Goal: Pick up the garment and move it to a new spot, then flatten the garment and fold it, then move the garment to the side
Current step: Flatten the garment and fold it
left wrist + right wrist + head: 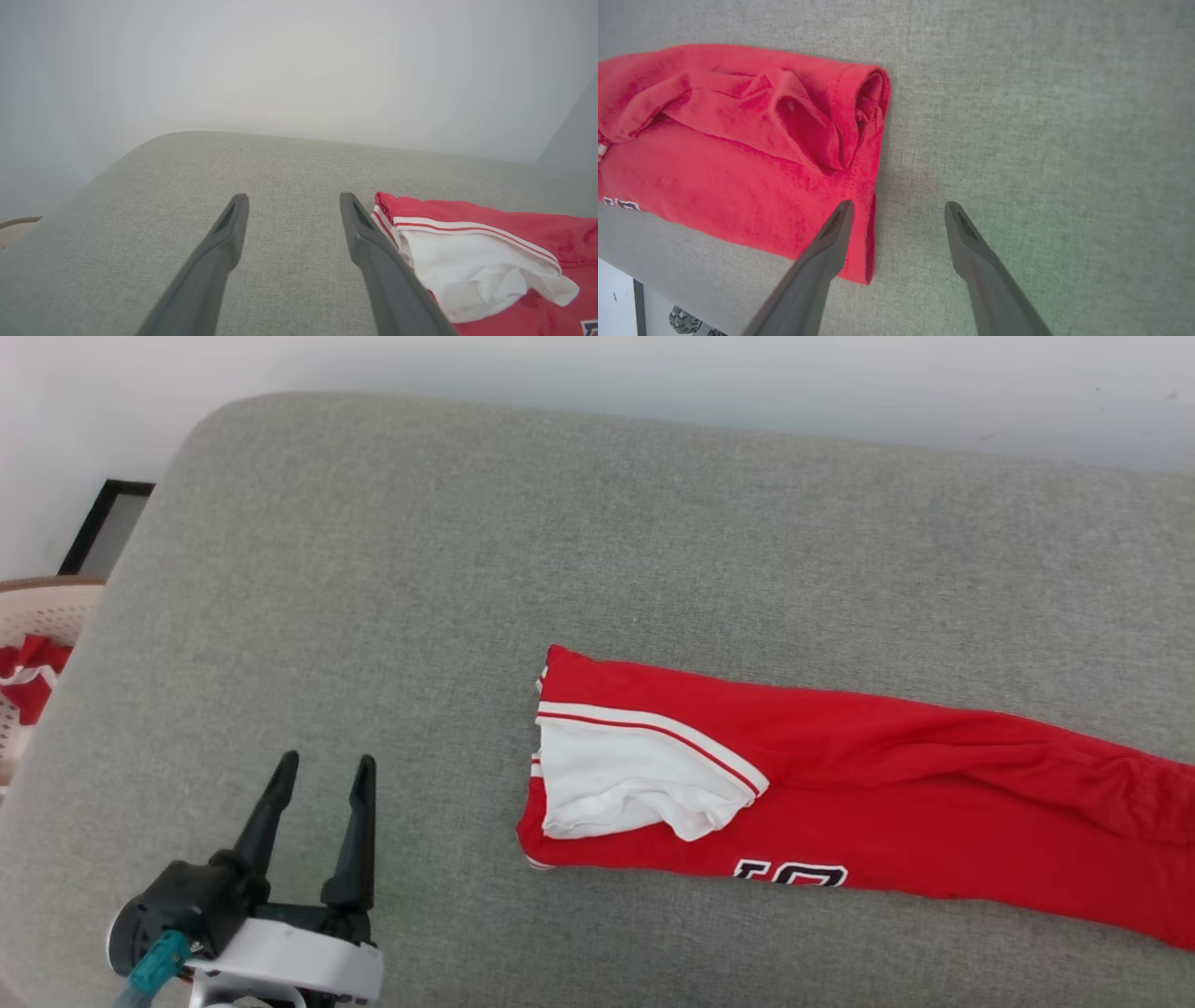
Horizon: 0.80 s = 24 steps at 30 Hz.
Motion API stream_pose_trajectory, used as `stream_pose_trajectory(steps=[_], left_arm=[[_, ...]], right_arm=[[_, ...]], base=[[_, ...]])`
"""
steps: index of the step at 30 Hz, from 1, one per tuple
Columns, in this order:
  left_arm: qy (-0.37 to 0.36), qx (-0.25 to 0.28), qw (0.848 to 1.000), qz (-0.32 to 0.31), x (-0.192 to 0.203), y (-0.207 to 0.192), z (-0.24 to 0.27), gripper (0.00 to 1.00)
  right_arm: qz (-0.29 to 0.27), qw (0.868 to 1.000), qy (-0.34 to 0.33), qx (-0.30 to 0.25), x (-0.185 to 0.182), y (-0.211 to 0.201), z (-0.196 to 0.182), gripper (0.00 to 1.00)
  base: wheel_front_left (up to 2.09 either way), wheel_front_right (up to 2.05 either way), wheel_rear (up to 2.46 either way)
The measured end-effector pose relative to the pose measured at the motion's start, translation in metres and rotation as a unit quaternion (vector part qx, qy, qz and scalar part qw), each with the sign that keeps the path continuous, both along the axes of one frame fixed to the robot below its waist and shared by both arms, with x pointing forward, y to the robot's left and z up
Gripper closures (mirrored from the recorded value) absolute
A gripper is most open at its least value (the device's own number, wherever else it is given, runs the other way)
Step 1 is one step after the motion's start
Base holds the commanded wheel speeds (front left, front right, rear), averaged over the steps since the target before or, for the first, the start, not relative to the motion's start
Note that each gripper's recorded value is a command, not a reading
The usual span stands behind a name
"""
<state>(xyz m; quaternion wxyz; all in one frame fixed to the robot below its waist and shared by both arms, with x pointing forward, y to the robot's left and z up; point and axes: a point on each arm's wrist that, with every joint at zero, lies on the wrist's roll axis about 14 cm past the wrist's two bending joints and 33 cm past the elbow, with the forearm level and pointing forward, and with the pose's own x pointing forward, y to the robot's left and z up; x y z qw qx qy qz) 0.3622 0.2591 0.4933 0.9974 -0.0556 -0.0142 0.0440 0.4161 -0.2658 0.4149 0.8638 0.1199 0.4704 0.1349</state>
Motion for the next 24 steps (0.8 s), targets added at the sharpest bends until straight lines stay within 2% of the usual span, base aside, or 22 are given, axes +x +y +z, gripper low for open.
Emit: stream_pose_trajectory(steps=[2,7,16,18,20,24], left_arm=[[-0.001,0.021,1.000,0.003,0.000,0.000,0.002,0.00],[0.000,0.011,1.000,0.025,-0.001,0.003,-0.002,0.00],[0.010,0.017,0.999,0.032,-0.004,0.006,-0.007,0.00],[0.012,0.017,0.999,0.033,-0.004,0.006,-0.007,0.00],[0.012,0.017,0.999,0.033,-0.004,0.006,-0.008,0.00],[0.015,0.020,0.999,0.029,-0.002,0.005,-0.010,0.00]], right_arm=[[0.010,1.000,0.016,-0.006,0.003,0.003,-0.003,0.00],[0.021,0.999,0.045,-0.009,0.019,0.023,-0.020,0.00],[0.048,0.992,0.106,-0.055,0.027,0.036,-0.045,0.00],[0.048,0.992,0.105,-0.058,0.029,0.038,-0.045,0.55],[0.045,0.993,0.096,-0.055,0.031,0.040,-0.044,1.00],[0.033,0.997,0.069,-0.032,0.036,0.050,-0.039,1.00]], base=[[0.00,0.00,0.00],[0.00,0.00,0.00],[0.00,0.00,0.00],[0.00,0.00,0.00],[0.00,0.00,0.00],[0.00,0.00,0.00]])
